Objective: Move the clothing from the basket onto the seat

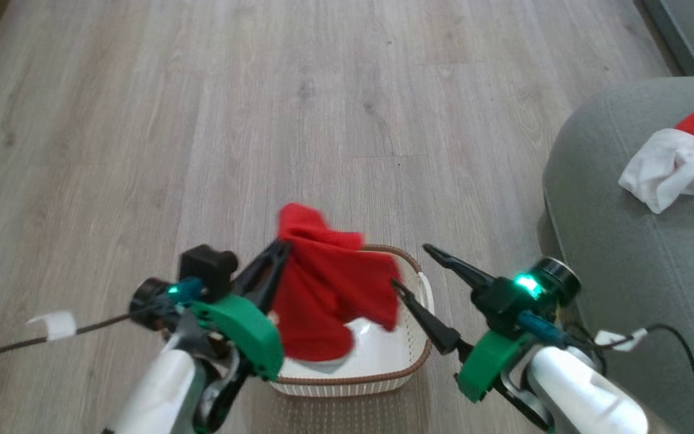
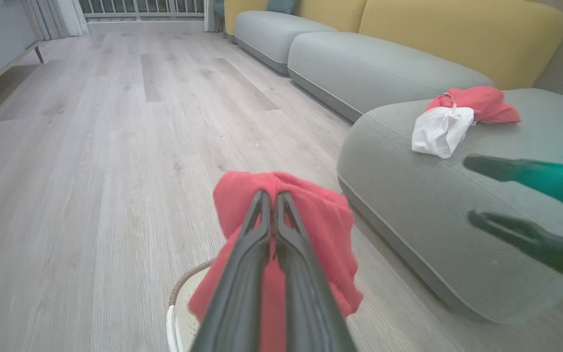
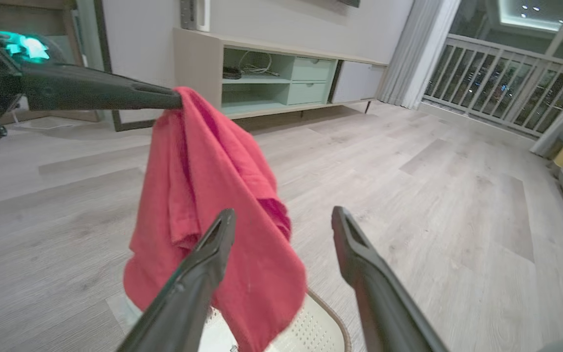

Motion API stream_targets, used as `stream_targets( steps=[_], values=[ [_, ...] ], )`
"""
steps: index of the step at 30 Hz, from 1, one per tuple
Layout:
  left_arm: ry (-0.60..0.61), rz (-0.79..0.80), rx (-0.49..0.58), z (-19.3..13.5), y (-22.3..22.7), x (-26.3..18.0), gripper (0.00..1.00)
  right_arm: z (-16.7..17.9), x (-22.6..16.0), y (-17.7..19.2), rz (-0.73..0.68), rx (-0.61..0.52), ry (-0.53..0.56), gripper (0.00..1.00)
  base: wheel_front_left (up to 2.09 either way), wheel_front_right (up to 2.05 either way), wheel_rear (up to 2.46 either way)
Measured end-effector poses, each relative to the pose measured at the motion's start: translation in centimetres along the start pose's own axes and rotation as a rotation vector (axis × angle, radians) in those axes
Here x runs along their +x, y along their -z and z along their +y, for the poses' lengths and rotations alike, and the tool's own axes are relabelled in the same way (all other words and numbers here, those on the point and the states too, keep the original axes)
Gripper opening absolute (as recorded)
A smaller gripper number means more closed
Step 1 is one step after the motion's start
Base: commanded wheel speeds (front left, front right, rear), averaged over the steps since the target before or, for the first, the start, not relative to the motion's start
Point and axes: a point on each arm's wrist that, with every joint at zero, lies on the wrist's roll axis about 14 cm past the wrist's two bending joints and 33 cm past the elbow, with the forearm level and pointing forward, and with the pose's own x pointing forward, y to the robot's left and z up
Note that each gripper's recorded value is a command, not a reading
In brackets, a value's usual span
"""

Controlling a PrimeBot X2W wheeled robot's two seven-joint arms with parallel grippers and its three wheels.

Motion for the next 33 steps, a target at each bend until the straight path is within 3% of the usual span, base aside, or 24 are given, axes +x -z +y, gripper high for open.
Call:
stream_targets(
  steps=[11, 21, 22, 23, 24, 26, 27, 30, 33],
  values=[
    [0.292, -0.057, 0.05, -9.3, -3.1, -0.7, 0.0, 2.5, 2.8, -2.0, -0.023, -0.051, -0.158, 1.0, 0.0, 0.0, 0.0],
    [0.357, -0.065, 0.028, -11.2, -3.7, -1.1, 0.0, 5.1, 2.1, 1.0, 0.083, 0.062, -0.228, 1.0, 0.0, 0.0, 0.0],
    [0.36, -0.061, 0.02, -11.3, -3.6, -1.1, 0.0, 5.0, 2.1, 0.9, 0.081, 0.067, -0.226, 0.65, 0.0, 0.0, 0.0],
    [0.363, -0.06, 0.018, -11.3, -3.6, -1.1, 0.0, 4.8, 2.2, 0.7, 0.077, 0.074, -0.222, 0.22, 0.0, 0.0, 0.0],
    [0.365, -0.058, 0.017, -11.3, -3.6, -1.1, 0.0, 4.6, 2.3, 0.6, 0.073, 0.079, -0.217, 0.0, 0.0, 0.0, 0.0],
    [0.367, -0.055, 0.015, -11.3, -3.5, -1.0, 0.0, 4.1, 2.3, 0.4, 0.071, 0.08, -0.207, 0.0, 0.0, 0.0, 0.0],
    [0.367, -0.057, 0.012, -11.3, -3.5, -0.9, 0.06, 3.7, 2.2, 0.5, 0.071, 0.08, -0.196, 0.0, 0.0, 0.0, 0.0],
    [0.359, -0.063, 0.004, -11.2, -3.5, -0.7, 1.0, 2.6, 1.9, 0.6, 0.075, 0.077, -0.167, 0.0, 0.0, 0.0, 0.0],
    [0.339, -0.064, -0.006, -10.7, -3.2, -0.2, 1.0, 0.7, 1.4, 0.6, 0.076, 0.078, -0.114, 0.0, 0.0, 0.0, 0.0]
  ],
)
